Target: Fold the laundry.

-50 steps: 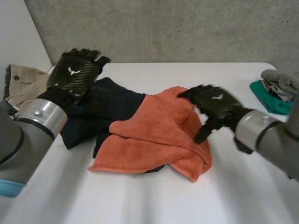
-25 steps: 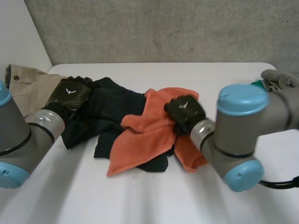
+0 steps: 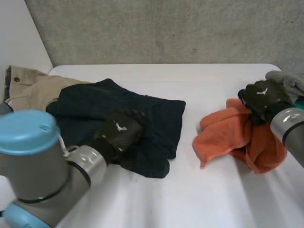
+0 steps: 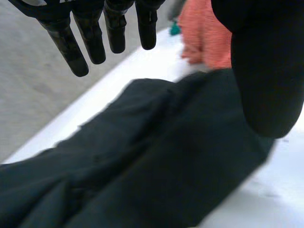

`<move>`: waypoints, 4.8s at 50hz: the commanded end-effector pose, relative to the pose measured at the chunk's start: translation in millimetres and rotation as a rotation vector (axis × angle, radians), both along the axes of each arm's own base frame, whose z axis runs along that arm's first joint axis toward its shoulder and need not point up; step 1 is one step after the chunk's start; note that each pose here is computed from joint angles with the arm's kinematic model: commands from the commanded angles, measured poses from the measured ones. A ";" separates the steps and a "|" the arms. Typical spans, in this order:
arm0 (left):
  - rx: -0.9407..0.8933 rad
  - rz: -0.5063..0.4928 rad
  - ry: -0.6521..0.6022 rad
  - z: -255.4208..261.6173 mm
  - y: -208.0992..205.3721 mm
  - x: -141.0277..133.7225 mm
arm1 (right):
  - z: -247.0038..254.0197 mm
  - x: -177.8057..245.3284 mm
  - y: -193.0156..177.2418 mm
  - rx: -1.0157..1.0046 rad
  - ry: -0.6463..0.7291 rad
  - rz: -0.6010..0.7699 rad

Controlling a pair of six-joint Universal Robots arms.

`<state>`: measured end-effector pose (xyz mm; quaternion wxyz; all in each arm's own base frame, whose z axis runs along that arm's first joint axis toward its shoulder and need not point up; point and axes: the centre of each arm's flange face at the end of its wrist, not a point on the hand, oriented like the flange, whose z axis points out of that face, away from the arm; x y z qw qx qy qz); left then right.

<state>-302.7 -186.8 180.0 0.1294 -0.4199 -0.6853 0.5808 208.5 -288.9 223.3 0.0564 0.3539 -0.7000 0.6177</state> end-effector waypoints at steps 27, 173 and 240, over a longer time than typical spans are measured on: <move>-0.748 1.021 -0.021 110.7 -229.6 127.3 | -27.5 2.6 18.7 0.081 0.000 0.044; -0.018 0.150 0.355 -20.8 -59.1 -90.8 | 148.0 47.7 65.0 -0.426 -0.221 0.308; -1.013 0.497 0.305 158.2 -146.7 -39.8 | 100.3 55.0 -89.4 -0.701 -0.136 -0.014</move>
